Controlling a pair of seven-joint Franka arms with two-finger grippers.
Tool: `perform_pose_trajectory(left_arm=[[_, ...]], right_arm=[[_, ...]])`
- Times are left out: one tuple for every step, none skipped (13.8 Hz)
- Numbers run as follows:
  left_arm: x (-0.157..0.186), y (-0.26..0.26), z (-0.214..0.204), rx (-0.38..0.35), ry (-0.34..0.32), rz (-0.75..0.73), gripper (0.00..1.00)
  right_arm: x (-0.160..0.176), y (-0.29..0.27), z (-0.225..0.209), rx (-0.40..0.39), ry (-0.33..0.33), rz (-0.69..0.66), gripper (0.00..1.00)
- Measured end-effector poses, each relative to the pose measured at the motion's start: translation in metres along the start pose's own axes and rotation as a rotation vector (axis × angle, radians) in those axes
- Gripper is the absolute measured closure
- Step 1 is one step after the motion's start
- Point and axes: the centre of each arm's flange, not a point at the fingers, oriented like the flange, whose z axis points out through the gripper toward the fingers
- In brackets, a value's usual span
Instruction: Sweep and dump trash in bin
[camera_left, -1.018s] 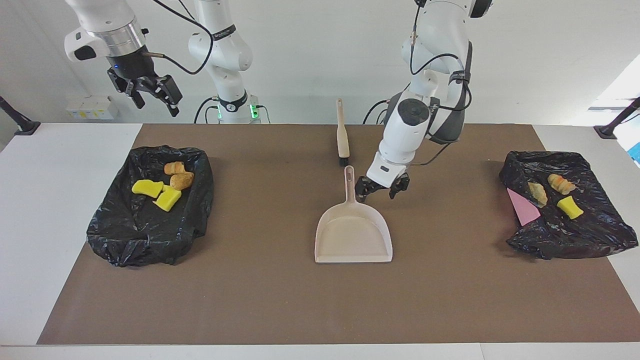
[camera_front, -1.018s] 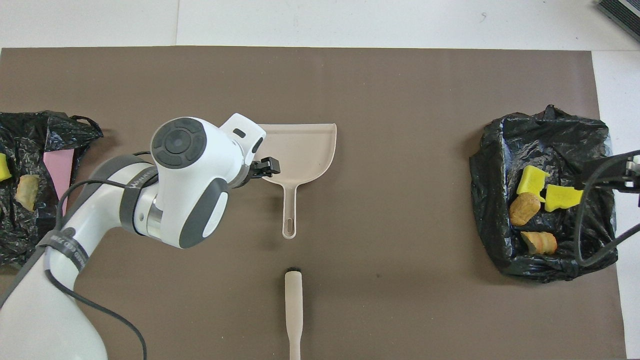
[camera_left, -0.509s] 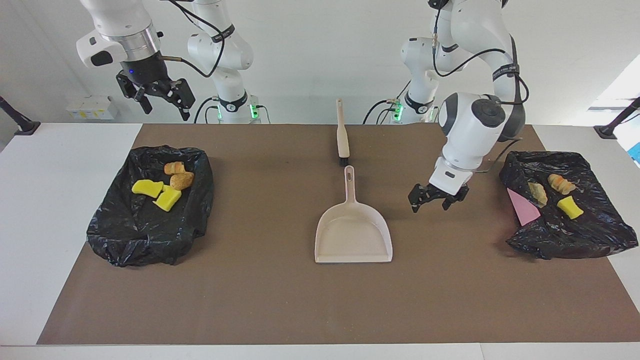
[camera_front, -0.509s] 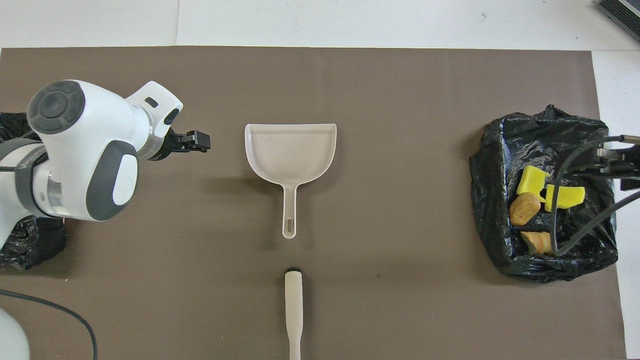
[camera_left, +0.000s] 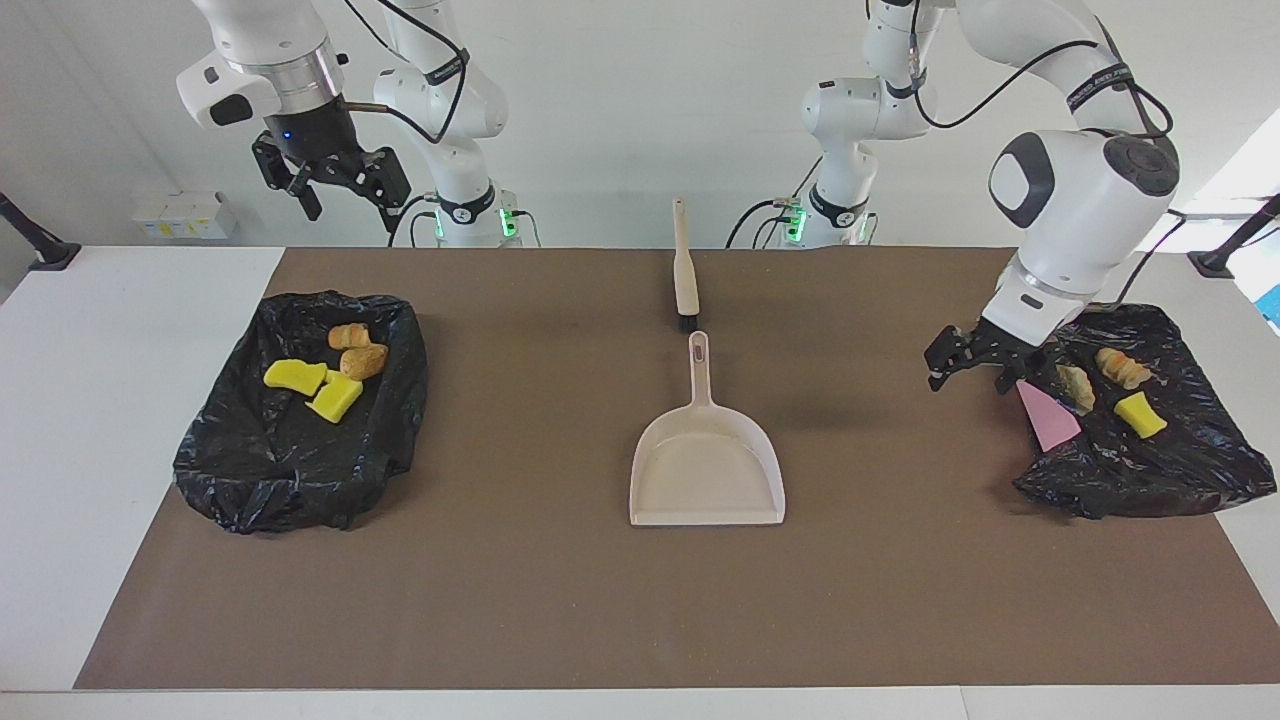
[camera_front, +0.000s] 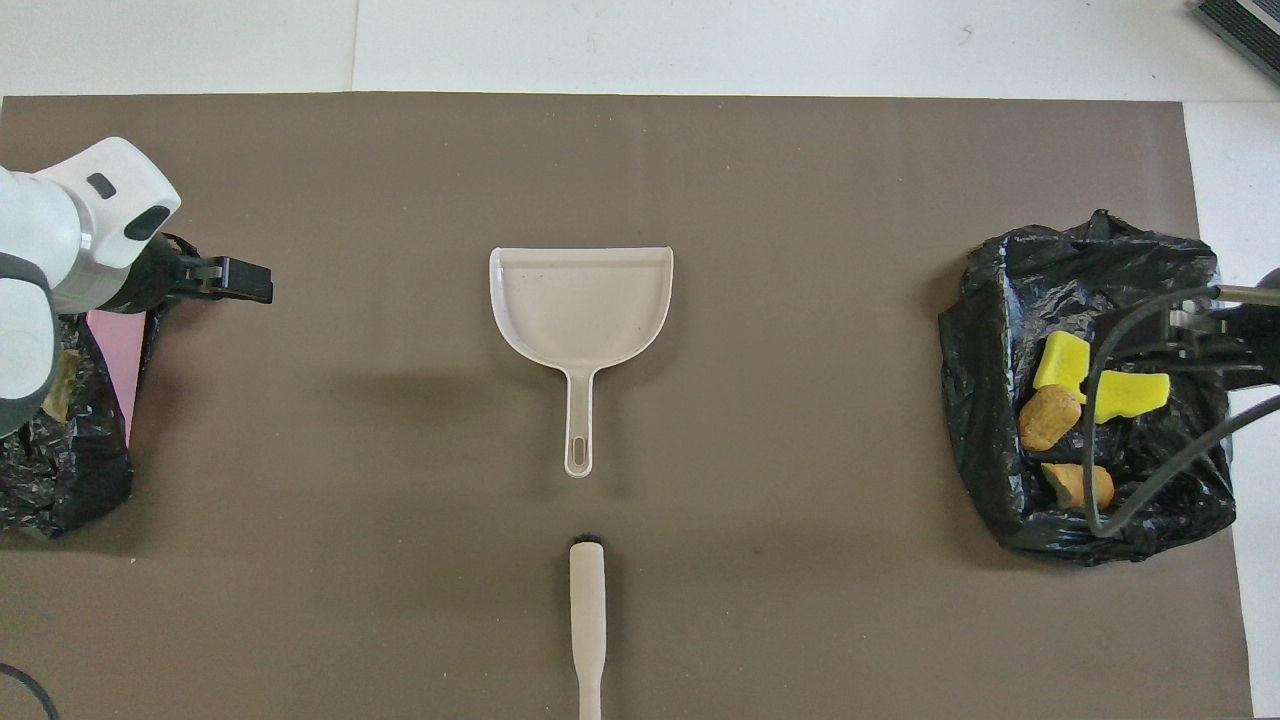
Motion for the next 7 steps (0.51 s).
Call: perform_pose_trajectory(left_arm=[[0.000, -0.001, -0.013, -0.002, -0.015, 0.001, 0.00], [0.000, 0.001, -0.028, -0.001, -0.027, 0.004, 0.00], [0.000, 0.002, -0.042, 0.005, -0.033, 0.010, 0.00], [-0.001, 0.002, -0.055, 0.016, -0.039, 0.016, 0.00], [-0.003, 0.002, -0.065, 0.031, -0.048, 0.021, 0.00], [-0.005, 0.002, -0.074, 0.045, -0.052, 0.027, 0.00], [-0.008, 0.003, -0.083, 0.051, -0.049, 0.031, 0.00]], right_arm=[[-0.001, -0.004, -0.001, 0.001, 0.001, -0.009, 0.00], [-0.002, -0.006, -0.001, 0.002, 0.002, -0.014, 0.00], [-0.002, -0.006, -0.001, 0.003, 0.002, -0.015, 0.00], [-0.001, -0.003, -0.001, 0.005, 0.001, -0.010, 0.00], [0.000, 0.001, -0.001, 0.006, 0.001, -0.002, 0.00], [0.001, 0.006, -0.001, 0.008, 0.001, 0.007, 0.00], [0.002, 0.009, -0.001, 0.008, 0.000, 0.012, 0.00]])
